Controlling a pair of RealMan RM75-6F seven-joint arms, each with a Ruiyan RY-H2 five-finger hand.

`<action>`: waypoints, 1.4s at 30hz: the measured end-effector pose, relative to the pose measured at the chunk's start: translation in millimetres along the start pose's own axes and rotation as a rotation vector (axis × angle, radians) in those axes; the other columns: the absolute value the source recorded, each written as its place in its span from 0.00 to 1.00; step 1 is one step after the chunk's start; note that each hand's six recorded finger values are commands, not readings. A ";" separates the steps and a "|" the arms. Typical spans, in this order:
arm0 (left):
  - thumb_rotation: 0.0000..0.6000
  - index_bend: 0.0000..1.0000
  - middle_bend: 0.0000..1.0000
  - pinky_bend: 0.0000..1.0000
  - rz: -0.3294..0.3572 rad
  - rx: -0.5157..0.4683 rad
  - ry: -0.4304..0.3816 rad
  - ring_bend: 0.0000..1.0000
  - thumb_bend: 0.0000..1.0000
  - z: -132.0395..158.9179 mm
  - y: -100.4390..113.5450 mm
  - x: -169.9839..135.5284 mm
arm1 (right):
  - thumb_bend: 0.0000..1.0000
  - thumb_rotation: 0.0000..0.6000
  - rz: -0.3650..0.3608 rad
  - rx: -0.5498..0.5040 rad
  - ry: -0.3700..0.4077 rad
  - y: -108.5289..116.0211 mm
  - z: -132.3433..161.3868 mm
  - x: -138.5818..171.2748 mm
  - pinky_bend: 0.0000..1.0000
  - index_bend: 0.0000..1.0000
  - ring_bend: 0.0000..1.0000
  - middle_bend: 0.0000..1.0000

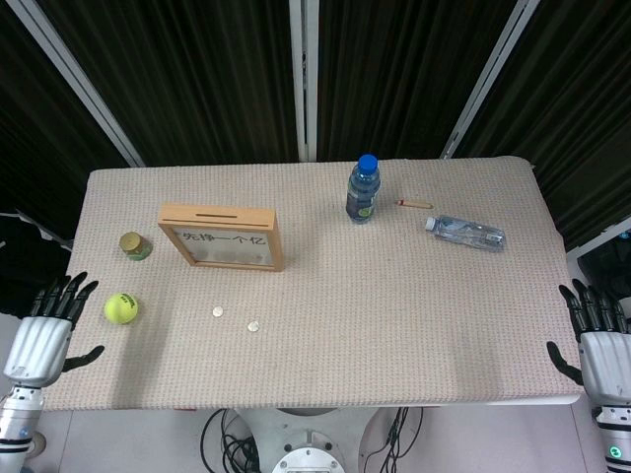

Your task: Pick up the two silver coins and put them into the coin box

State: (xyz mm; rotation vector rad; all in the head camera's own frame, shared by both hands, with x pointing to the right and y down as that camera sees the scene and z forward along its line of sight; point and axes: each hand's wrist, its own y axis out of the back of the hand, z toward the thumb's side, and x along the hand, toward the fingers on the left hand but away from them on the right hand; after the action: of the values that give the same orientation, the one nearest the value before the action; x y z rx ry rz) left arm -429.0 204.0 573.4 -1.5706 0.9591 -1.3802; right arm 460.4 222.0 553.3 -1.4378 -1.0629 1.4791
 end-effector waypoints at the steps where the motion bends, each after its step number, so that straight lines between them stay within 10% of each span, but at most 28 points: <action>1: 1.00 0.09 0.02 0.03 -0.001 0.001 0.001 0.00 0.09 -0.3 0.0 -0.1 | 0.24 1.00 0.001 -0.001 -0.001 -0.5 -0.1 -0.3 0.00 0.00 0.00 0.00; 20: 1.00 0.09 0.02 0.05 -0.038 -0.026 -0.081 0.00 0.09 22.9 -9.8 1.6 | 0.24 1.00 -0.023 -0.010 -0.009 7.4 -3.8 -3.4 0.00 0.00 0.00 0.00; 42: 1.00 0.23 0.09 0.14 -0.126 -0.006 -0.251 0.00 0.15 94.4 -84.8 41.1 | 0.25 1.00 -0.009 -0.019 -0.031 6.2 -15.6 -3.2 0.00 0.00 0.00 0.00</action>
State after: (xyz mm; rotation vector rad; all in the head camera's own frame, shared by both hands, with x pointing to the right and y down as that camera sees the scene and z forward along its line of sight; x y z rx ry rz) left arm -328.3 206.9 660.9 -1.7852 0.7231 -1.2278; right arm 476.1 217.6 548.5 -1.4259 -1.1041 1.4928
